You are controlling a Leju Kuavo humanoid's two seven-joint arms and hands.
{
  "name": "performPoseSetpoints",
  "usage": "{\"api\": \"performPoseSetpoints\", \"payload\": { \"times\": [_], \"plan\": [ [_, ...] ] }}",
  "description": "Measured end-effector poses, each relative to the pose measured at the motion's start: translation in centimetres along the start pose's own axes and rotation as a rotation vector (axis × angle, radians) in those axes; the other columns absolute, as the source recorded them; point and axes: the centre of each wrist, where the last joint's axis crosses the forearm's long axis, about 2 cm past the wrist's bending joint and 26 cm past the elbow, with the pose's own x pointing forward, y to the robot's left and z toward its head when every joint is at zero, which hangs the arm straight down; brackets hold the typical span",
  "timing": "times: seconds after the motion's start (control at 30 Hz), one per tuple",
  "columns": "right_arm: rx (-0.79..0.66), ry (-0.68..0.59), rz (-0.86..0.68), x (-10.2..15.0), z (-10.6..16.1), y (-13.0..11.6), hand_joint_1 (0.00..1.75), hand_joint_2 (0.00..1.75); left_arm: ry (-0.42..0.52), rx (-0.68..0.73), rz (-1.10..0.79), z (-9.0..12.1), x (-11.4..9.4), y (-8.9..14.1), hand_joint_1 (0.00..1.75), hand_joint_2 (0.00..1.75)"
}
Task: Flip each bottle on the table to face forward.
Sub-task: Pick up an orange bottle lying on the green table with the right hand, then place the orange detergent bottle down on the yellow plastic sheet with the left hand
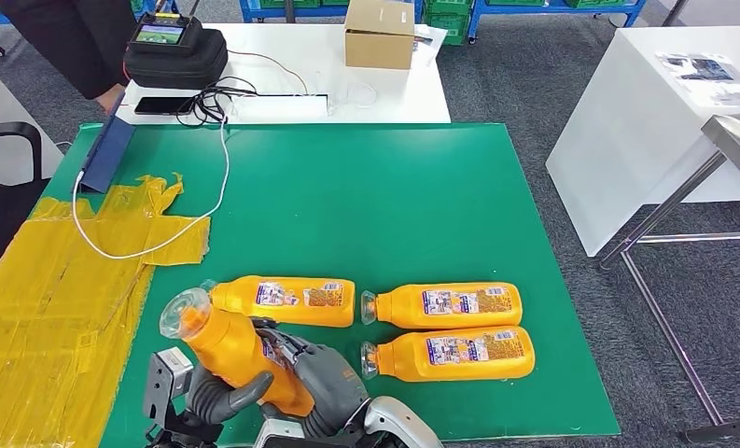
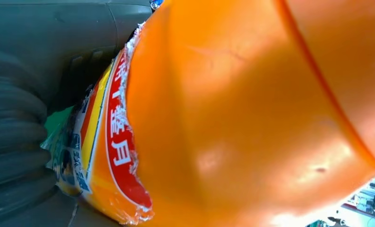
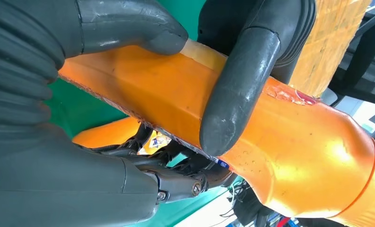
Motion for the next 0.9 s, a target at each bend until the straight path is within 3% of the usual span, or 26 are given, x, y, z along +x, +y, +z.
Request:
{"api": "performPoseSetpoints", "payload": {
  "times": [0.37,0.4,0.5,0.53,0.63,0.8,0.9],
  "plan": [
    [-0.016,0.003,0.006,0.0,0.0,-0.1,1.72,1.75,-0.019,0.024,-0.048,0.0,0.6,0.1,1.75,1.75],
    [-0.018,0.004,0.006,0.0,0.0,-0.1,1.37,1.75,-0.018,0.027,-0.056,0.0,0.6,0.1,1.75,1.75],
    [-0.041,0.014,0.008,0.0,0.0,-0.2,0.09,1.75,-0.019,0.055,-0.135,-0.2,0.9,0.4,1.75,1.75],
    [-0.054,0.019,0.009,0.1,0.0,-0.2,0.00,1.75,-0.022,0.072,-0.186,-0.3,1.2,0.5,1.75,1.75],
    [-0.107,0.040,0.002,0.3,0.1,-0.7,0.00,1.75,-0.056,0.164,-0.406,-1.0,2.9,1.7,1.75,1.75],
    [-0.189,0.074,-0.026,0.9,0.9,-1.7,0.00,1.75,-0.141,0.399,-0.921,-2.8,7.5,5.0,1.75,1.75],
    [-0.226,0.079,-0.040,1.2,1.4,-2.2,0.00,1.75,-0.153,0.481,-1.212,-3.7,9.2,6.3,1.75,1.75]
  ]
}}
